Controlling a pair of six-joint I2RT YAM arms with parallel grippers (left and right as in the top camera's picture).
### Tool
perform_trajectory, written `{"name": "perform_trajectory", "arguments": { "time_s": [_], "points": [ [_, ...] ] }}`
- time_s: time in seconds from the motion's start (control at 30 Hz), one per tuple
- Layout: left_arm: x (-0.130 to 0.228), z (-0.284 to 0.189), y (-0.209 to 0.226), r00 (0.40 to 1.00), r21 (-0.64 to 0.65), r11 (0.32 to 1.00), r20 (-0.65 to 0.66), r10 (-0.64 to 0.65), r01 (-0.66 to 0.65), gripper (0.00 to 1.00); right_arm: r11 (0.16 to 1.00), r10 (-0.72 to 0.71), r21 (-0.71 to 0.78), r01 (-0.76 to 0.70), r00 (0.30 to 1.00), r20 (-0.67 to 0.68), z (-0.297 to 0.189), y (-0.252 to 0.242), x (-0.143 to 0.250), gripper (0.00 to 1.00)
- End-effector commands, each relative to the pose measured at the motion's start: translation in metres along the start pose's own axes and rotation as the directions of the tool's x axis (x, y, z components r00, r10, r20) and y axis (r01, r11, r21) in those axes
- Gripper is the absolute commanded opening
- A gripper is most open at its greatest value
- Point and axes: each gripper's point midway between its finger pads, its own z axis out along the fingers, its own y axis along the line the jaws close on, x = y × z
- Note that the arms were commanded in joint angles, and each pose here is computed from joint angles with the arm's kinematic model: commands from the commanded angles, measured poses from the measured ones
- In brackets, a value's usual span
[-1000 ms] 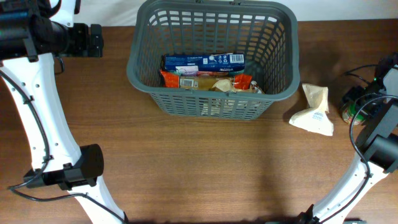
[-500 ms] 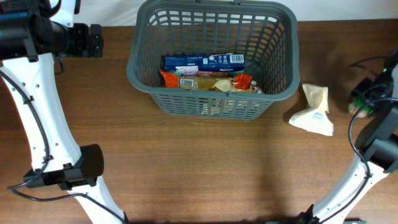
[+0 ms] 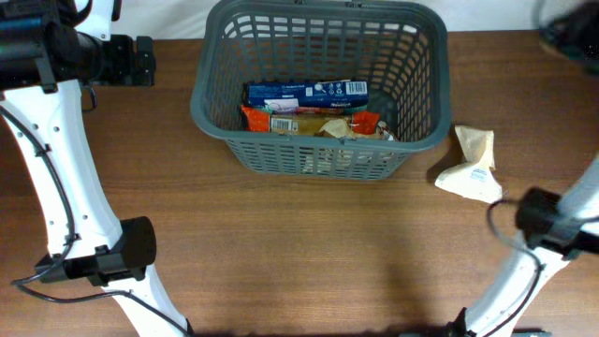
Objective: Pack container
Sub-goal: 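Carry the jar into the basket and open the right gripper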
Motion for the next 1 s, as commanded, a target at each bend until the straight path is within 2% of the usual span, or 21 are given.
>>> {"name": "perform_trajectory", "arguments": {
  "time_s": [0.0, 0.17, 0.33, 0.67, 0.97],
  "points": [
    [0.000, 0.000, -0.001, 1.000, 0.013, 1.000, 0.001, -0.018, 0.018, 0.99, 0.966, -0.181, -0.175, 0.191, 0.981, 0.073, -0.046, 0.097, 0.026, 0.04],
    [0.000, 0.000, -0.001, 1.000, 0.013, 1.000, 0.001, -0.018, 0.018, 0.99, 0.909, -0.390, -0.138, 0.393, 0.920, 0.049, -0.024, 0.160, 0.069, 0.04],
    [0.000, 0.000, -0.001, 1.000, 0.013, 1.000, 0.001, -0.018, 0.018, 0.99, 0.858, -0.513, 0.002, 0.513, 0.858, -0.033, 0.021, 0.175, 0.099, 0.04],
    [0.000, 0.000, -0.001, 1.000, 0.013, 1.000, 0.001, -0.018, 0.018, 0.99, 0.828, -0.491, 0.076, 0.555, 0.785, -0.378, 0.141, 0.134, 0.159, 0.04],
    [0.000, 0.000, -0.001, 1.000, 0.013, 1.000, 0.001, -0.018, 0.018, 0.99, 0.840, -0.458, 0.021, 0.542, 0.730, -0.507, 0.199, 0.117, 0.206, 0.04]
  ]
}}
